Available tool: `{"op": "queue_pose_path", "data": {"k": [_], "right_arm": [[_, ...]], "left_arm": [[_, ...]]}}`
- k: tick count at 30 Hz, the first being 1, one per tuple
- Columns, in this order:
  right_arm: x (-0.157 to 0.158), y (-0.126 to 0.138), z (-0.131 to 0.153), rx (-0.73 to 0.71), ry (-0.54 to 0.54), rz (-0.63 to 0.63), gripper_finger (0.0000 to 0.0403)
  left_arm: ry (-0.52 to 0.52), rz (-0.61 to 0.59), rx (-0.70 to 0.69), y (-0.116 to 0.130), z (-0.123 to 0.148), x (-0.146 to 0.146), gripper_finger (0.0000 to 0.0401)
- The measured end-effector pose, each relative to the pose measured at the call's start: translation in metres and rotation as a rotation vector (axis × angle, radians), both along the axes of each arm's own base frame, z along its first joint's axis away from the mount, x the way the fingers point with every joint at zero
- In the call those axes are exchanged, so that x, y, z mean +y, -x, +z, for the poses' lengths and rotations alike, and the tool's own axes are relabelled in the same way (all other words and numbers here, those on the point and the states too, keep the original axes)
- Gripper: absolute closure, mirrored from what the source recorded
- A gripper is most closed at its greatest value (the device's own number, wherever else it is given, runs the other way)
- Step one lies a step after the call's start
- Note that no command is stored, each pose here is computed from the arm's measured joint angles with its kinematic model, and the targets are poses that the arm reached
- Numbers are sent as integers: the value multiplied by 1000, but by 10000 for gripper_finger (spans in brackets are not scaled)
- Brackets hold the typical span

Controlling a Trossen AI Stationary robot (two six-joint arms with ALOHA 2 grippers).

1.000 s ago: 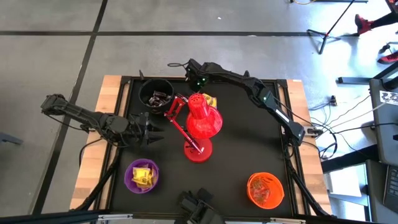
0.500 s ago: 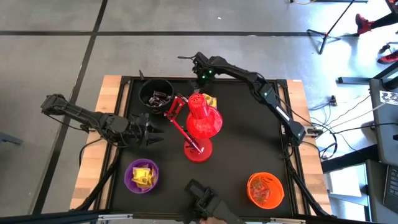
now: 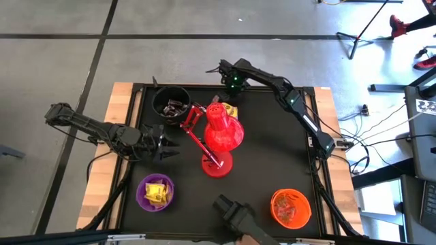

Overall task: Organize candy in baskets
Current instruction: Put the orange gummy into the orange bucket

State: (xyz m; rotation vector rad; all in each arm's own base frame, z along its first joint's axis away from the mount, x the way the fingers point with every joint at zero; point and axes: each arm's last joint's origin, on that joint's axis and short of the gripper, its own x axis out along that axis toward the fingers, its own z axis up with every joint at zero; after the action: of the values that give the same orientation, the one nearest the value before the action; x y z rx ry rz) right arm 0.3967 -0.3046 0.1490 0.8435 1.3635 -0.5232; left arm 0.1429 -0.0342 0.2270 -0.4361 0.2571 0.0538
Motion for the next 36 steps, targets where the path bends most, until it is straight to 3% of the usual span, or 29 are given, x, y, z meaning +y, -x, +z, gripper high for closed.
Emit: {"op": "queue_pose_path", "data": {"k": [3, 8, 11, 13, 20, 29, 36], "right_arm": [[1, -5, 7, -7, 94, 64, 403], [17, -32, 23, -114, 295, 324, 403], [32, -45, 24, -65, 421, 457, 403], [33, -48, 22, -60, 449, 476, 403], [24, -46, 18, -69, 468, 542, 403], [17, -36, 16, -90, 353, 379, 403], [13, -39, 20, -259, 213, 220, 403]], "left_arm": [[1, -4, 0, 0, 0, 0, 227], [4, -4, 2, 0, 0, 0, 227], [6, -2, 6, 0, -1, 0, 227], [6, -2, 6, 0, -1, 0, 227], [-1, 26, 3, 0, 0, 1, 227], [-1, 31, 3, 0, 0, 1, 227], [6, 7, 4, 0, 0, 0, 227]]}}
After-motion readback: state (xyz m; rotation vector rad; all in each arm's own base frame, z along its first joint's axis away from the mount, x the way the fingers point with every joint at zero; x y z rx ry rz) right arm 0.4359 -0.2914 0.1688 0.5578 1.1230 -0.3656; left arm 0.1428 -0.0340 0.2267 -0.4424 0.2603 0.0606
